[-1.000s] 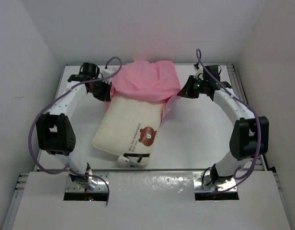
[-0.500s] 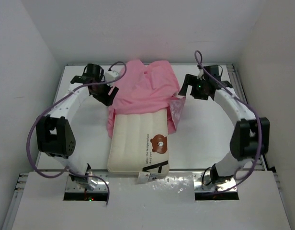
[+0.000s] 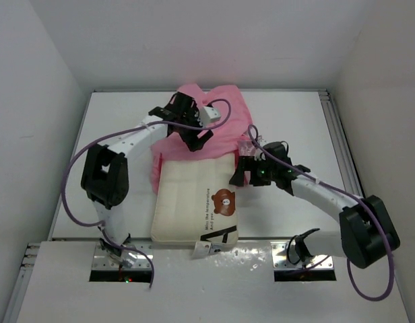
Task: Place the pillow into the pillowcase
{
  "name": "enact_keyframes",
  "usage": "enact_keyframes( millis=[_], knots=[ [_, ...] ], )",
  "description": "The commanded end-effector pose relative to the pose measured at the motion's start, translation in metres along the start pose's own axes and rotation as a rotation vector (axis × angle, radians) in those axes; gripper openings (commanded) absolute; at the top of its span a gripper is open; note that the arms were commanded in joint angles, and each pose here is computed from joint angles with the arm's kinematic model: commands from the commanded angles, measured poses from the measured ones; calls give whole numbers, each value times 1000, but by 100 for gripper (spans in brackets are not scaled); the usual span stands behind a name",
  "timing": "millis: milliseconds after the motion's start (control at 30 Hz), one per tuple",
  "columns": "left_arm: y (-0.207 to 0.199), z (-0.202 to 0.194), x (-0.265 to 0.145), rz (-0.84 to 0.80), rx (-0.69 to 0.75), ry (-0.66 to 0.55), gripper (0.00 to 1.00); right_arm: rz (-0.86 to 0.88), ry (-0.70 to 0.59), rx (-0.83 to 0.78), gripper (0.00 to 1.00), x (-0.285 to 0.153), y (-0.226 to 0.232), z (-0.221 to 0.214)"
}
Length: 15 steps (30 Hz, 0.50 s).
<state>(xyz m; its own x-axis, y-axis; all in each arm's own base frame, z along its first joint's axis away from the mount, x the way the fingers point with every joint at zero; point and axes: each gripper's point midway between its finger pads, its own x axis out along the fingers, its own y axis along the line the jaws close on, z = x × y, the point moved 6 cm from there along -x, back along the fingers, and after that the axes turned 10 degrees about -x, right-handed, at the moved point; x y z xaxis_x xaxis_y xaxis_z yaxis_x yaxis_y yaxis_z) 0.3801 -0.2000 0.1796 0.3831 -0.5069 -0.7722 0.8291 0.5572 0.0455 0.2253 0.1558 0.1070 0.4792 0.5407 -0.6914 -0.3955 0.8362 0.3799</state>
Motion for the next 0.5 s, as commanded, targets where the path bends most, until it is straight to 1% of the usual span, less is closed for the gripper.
enact_keyframes(
  millis=[0,33,67,100,133,167,200,233,267,300,333,367,467],
  knots=[
    [-13,19,19,-39,40,-94,76,195,-53,28,99,21,25,12],
    [-18,19,23,-54,42,-93,76,226,-71,26,99,27,29,17],
    [-27,19,29,-81,39,-90,74,249,-58,23,99,32,36,15],
    [-31,17,32,-92,33,-82,68,269,-58,16,97,36,40,18],
    [-35,14,33,-108,18,-72,64,275,-54,19,93,44,40,18],
    [-39,13,34,-119,6,-66,56,289,-57,23,88,46,42,19],
    [-42,10,35,-133,-5,-59,53,327,-54,43,69,46,45,18],
    [-47,9,34,-168,-22,-57,51,355,-97,46,51,47,47,26],
    [-51,8,35,-188,-31,-53,39,362,-113,90,31,46,46,30],
    [-53,11,33,-200,-36,-59,27,369,-137,100,0,44,46,35],
    [-58,12,30,-226,-46,-53,7,362,-171,108,0,42,42,45],
    [-60,15,27,-236,-43,-59,0,365,-193,97,0,39,43,52],
    [-65,32,8,-235,-8,-86,0,378,-325,65,0,24,49,97]
  ],
)
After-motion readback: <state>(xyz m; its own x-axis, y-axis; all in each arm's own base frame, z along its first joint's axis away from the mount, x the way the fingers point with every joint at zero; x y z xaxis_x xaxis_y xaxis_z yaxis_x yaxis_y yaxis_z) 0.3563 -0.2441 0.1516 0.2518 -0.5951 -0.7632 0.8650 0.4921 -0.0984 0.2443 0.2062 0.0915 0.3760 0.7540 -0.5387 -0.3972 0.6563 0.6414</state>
